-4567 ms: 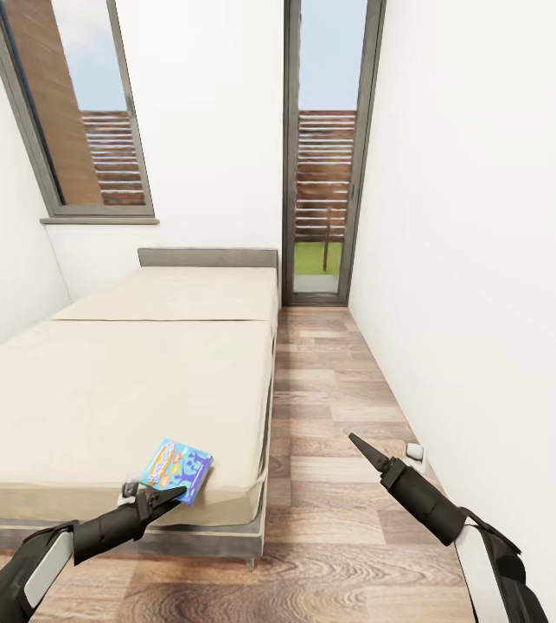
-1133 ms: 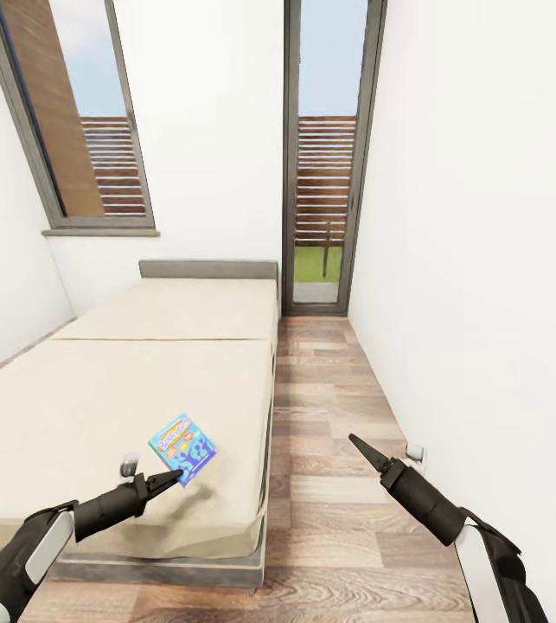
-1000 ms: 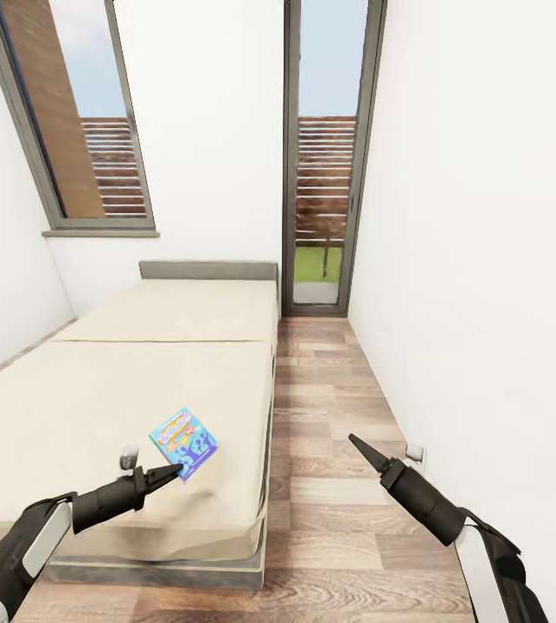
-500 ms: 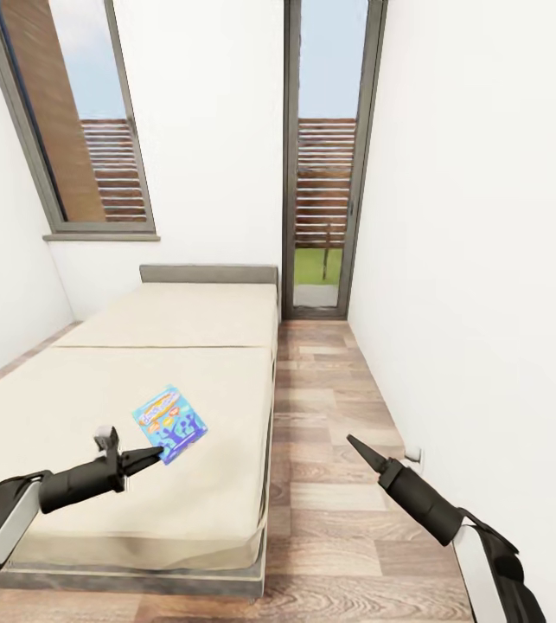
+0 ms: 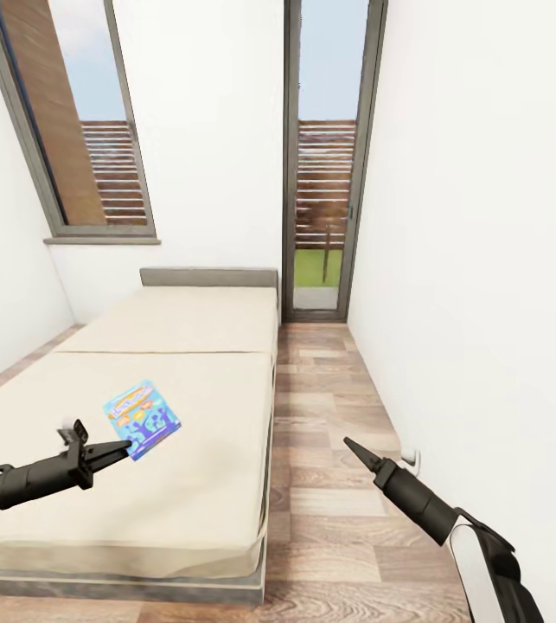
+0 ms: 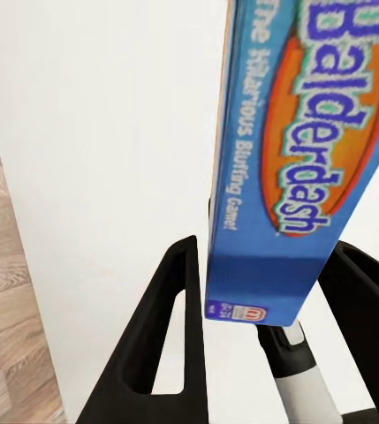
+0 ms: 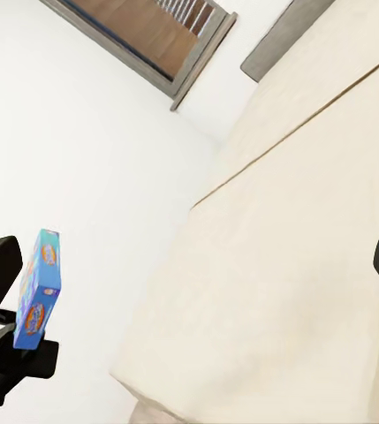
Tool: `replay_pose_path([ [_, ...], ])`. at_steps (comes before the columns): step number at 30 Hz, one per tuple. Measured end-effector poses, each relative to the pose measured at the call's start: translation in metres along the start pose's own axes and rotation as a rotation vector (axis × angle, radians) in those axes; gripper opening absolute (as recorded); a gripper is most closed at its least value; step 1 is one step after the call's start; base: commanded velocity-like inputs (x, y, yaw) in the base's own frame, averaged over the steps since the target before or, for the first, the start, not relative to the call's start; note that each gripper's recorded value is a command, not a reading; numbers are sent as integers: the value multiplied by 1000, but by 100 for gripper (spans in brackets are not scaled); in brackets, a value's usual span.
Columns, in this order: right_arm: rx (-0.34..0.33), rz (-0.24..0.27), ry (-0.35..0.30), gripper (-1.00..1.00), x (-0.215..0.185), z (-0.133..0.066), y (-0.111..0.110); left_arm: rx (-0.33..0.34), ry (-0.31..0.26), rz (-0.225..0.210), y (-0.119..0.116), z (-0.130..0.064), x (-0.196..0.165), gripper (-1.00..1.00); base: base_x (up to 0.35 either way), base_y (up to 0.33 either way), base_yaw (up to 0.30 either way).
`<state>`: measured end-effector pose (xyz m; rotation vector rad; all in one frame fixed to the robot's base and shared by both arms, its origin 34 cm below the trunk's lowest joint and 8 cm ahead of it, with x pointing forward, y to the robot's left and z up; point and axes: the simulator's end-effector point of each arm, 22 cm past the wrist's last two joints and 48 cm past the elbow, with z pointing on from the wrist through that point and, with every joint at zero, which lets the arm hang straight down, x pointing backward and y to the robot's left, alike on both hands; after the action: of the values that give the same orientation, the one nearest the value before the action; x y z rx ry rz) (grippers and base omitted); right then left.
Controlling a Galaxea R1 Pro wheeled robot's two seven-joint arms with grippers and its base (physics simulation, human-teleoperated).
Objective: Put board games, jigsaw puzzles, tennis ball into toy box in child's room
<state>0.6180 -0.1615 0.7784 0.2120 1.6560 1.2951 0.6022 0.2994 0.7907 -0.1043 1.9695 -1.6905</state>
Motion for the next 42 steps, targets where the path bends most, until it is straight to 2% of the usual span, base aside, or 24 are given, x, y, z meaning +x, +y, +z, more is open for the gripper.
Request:
replay_pose_path([
  [7, 21, -10, 15, 100, -7, 3, 7, -10, -1, 5, -12, -6, -9, -100, 0, 0, 0],
  [10, 92, -21, 27, 100, -11, 4, -3, -15, -2, 7, -18, -9, -13, -100, 0, 0, 0],
  [12, 168, -36, 53, 100, -9, 4, -15, -17, -3, 11, -23, -14, -17, -100, 0, 0, 0],
  [13, 221, -50, 90, 100, -3, 7, -21, -14, -6, 18, -28, -22, -21, -100, 0, 0, 0],
  [15, 244, -64, 126, 100, 1, 13, -19, -8, -8, 29, -38, -34, -27, -100, 0, 0, 0],
  [21, 263, -86, 151, 100, 0, 18, -10, -4, -7, 42, -56, -47, -37, -100, 0, 0, 23],
  [30, 261, -91, 149, 100, -10, 25, 7, -5, -6, 44, -71, -49, -45, -100, -154, 0, 239],
  [42, 237, -107, 183, 100, -13, 35, 34, -8, -7, 41, -91, -51, -54, -100, -38, 0, 285],
])
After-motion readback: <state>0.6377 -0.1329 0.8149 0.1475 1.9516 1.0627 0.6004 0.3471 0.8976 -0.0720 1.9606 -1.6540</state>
